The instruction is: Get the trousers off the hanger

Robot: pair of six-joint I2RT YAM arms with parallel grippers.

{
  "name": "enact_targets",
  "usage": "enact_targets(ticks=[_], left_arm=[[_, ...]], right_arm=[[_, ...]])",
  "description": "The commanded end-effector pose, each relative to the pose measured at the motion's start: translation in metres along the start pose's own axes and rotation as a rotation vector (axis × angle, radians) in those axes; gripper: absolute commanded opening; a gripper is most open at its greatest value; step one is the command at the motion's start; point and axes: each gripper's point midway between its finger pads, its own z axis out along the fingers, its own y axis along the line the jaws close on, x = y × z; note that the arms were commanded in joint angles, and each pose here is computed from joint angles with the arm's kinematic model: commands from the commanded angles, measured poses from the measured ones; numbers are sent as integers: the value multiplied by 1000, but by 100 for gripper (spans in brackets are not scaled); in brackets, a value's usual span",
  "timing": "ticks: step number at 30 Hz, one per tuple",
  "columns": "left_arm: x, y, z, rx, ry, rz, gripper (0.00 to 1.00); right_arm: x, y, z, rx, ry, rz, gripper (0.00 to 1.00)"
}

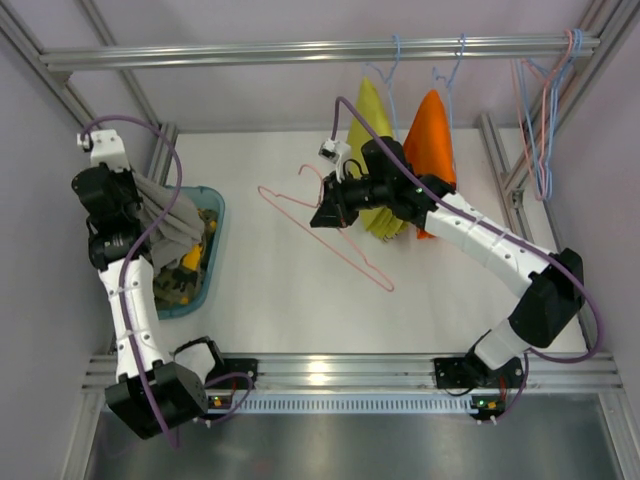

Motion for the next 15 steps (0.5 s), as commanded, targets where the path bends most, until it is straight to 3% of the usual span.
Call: enact_targets(ticks=[1,2,5,9,15], left_arm=[[23,-10,-18,46,32,5,0],[55,-20,-24,82,122,7,0],[99,-44,-45,193,226,13,0],[176,-58,-69,244,465,32,0],[240,-64,-89,289,637,113,0]], right_arm=[[-32,27,-18,-36,-94,-109,0],[-33,28,-19,-38,-96,-115,0],[-35,34,-25,-43,-105,-133,0],[-43,44,-40,-49,-130,-179,0],[-49,55,-62,-22,-155,-230,0]])
